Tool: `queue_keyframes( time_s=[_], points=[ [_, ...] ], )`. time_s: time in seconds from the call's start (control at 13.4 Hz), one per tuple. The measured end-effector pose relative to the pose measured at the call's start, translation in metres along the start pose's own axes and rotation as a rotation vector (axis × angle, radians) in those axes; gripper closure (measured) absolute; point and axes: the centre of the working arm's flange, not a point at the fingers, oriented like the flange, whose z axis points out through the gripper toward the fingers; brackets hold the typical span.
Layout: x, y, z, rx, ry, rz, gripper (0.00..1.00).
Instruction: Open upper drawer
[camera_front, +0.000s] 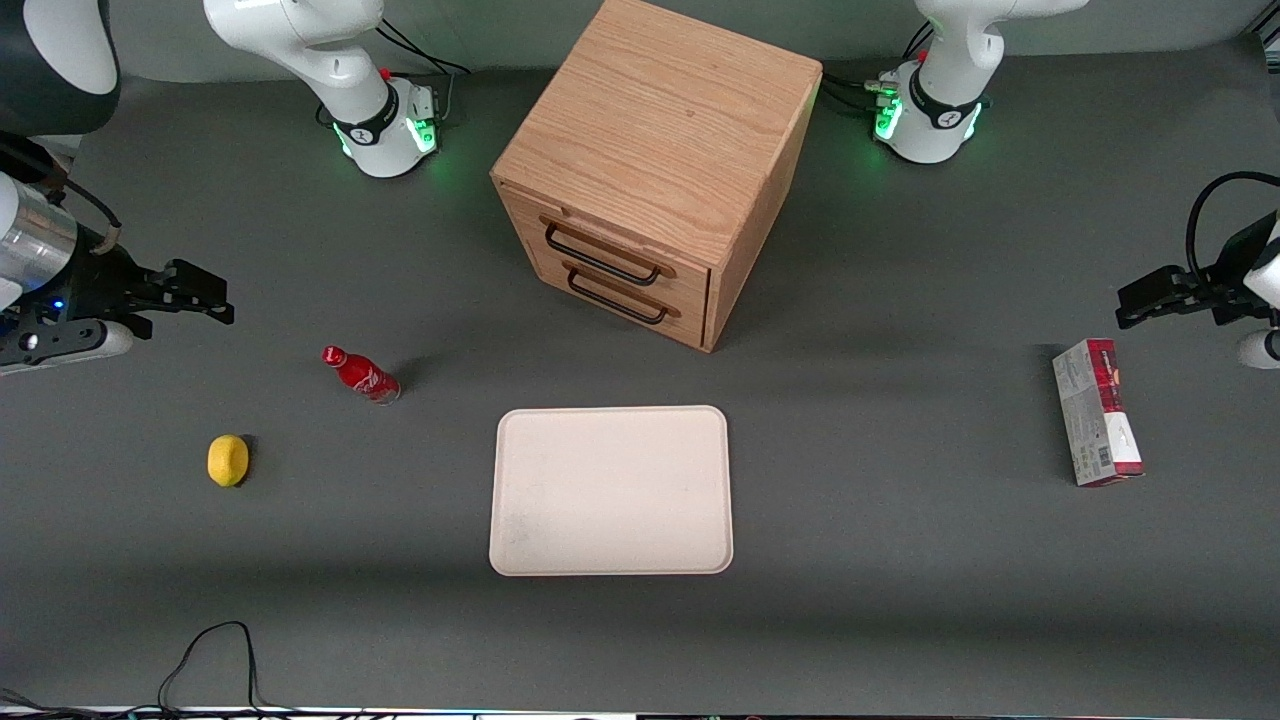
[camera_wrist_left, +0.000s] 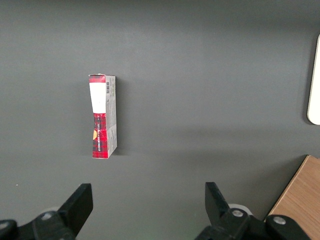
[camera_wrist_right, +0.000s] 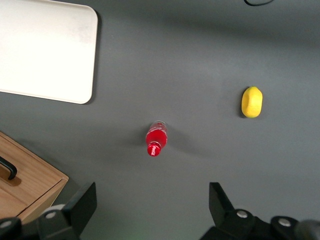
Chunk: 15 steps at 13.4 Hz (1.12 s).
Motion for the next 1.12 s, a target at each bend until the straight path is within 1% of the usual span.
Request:
queue_keyframes(
  time_s=[0.15,0.37,0.9,1.05,1.12],
  points=[
    [0.004,-0.018,0.000,-0.002,0.000,-0.031,0.00],
    [0.009,-0.059,0.009,-0.005,-0.015,-0.102,0.00],
    [0.016,-0.191,0.046,-0.017,-0.071,-0.317,0.00],
    [0.016,-0.230,0.058,-0.022,-0.086,-0.420,0.00],
    [0.015,-0.244,0.066,-0.009,-0.099,-0.497,0.00]
  ],
)
